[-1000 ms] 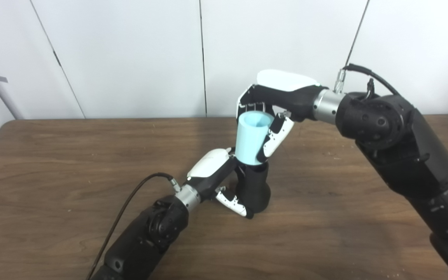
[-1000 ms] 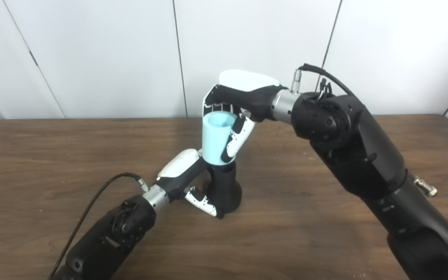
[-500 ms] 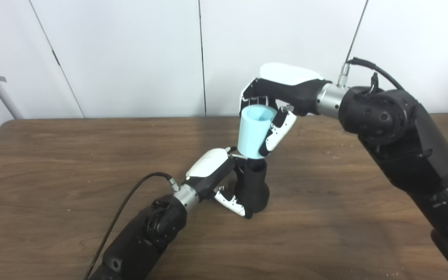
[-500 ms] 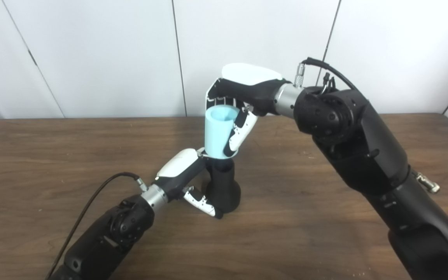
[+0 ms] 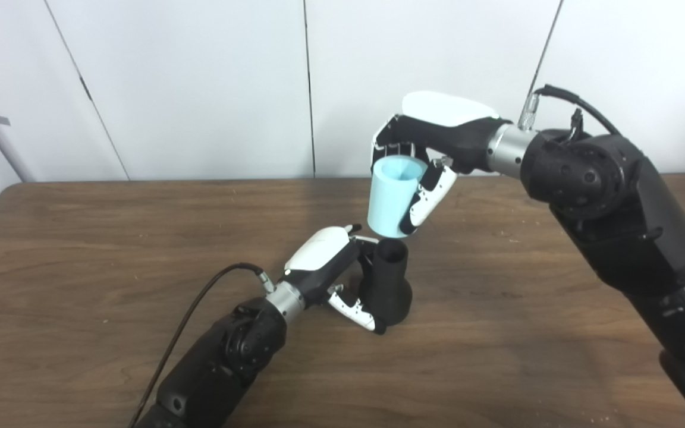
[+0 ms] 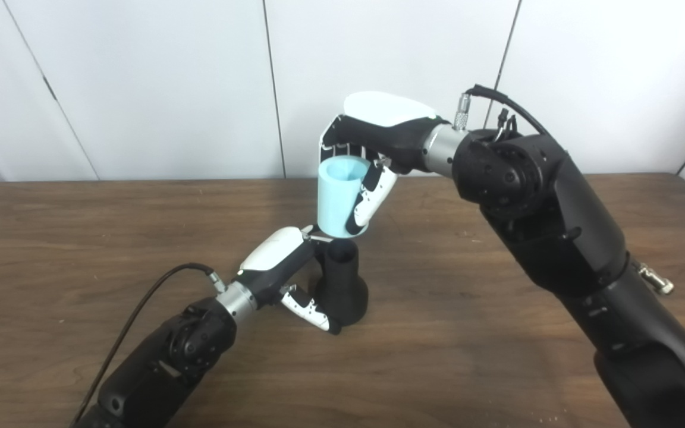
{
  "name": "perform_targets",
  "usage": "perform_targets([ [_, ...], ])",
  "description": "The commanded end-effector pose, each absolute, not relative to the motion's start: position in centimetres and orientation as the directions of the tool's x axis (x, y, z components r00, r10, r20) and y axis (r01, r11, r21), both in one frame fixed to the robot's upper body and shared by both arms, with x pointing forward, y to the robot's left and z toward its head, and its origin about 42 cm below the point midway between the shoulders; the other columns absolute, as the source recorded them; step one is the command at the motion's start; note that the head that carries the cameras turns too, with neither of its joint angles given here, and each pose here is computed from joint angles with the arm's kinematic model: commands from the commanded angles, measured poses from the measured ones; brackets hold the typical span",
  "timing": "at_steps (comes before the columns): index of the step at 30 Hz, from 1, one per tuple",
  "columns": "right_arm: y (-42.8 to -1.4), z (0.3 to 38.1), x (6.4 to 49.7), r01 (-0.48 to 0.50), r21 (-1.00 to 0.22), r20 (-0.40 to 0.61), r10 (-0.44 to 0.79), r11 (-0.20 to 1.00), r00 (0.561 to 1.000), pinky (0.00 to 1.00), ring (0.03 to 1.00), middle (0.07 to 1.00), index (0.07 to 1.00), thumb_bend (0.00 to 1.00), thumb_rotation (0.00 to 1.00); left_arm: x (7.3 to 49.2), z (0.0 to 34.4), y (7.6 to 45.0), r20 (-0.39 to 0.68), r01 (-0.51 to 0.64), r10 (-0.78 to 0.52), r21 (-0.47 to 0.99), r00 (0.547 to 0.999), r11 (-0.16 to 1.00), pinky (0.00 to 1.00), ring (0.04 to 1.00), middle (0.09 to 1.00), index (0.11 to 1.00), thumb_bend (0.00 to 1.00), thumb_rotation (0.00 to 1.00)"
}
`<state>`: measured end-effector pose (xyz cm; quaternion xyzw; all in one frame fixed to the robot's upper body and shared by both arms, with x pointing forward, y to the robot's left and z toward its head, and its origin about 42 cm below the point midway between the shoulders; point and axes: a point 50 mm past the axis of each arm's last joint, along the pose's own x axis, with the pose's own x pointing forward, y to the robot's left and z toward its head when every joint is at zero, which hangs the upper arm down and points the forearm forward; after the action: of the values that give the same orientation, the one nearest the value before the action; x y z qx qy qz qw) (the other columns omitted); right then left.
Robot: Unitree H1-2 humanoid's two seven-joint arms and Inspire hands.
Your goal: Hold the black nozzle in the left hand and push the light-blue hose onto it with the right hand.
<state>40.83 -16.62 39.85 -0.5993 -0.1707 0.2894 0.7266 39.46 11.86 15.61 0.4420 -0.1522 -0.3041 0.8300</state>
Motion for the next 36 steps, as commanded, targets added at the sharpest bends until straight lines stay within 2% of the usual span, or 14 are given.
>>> perform_targets([
  [1, -17.1, 41.3, 40.7, -0.152, -0.983, -0.054, 0.625, 0.105, 0.779, 0.37, 0.475, 0.474, 0.463, 0.5, 0.0, 37.6, 10.9, 13.2, -0.268, 0.52, -0.617, 0.81, 0.74, 0.272, 1.0, 0.612, 0.495, 0.479, 0.53, 0.0],
  [8, -16.8, 39.6, 40.4, -0.184, -0.979, -0.091, 0.625, 0.085, 0.776, 0.39, 0.474, 0.47, 0.462, 0.5, 0.0, 37.6, 10.8, 13.3, -0.265, 0.52, -0.62, 0.809, 0.738, 0.273, 1.0, 0.61, 0.494, 0.479, 0.53, 0.0],
  [17, -16.6, 38.2, 40.2, -0.21, -0.975, -0.115, 0.624, 0.08, 0.773, 0.36, 0.465, 0.483, 0.474, 0.5, 0.0, 37.6, 10.9, 13.2, -0.266, 0.522, -0.62, 0.807, 0.738, 0.276, 1.0, 0.61, 0.496, 0.478, 0.53, 0.0],
  [31, -16.3, 37.6, 40.2, -0.219, -0.971, -0.112, 0.63, 0.095, 0.768, 0.37, 0.46, 0.476, 0.479, 0.5, 0.0, 37.6, 11.3, 13.1, -0.264, 0.522, -0.62, 0.807, 0.739, 0.278, 1.0, 0.607, 0.488, 0.482, 0.53, 0.0],
  [36, -16.1, 38.8, 39.9, -0.205, -0.975, -0.102, 0.644, 0.087, 0.758, 0.37, 0.459, 0.474, 0.479, 0.5, 0.0, 37.6, 11.1, 13.1, -0.264, 0.521, -0.62, 0.807, 0.739, 0.277, 1.0, 0.607, 0.489, 0.482, 0.53, 0.0],
])
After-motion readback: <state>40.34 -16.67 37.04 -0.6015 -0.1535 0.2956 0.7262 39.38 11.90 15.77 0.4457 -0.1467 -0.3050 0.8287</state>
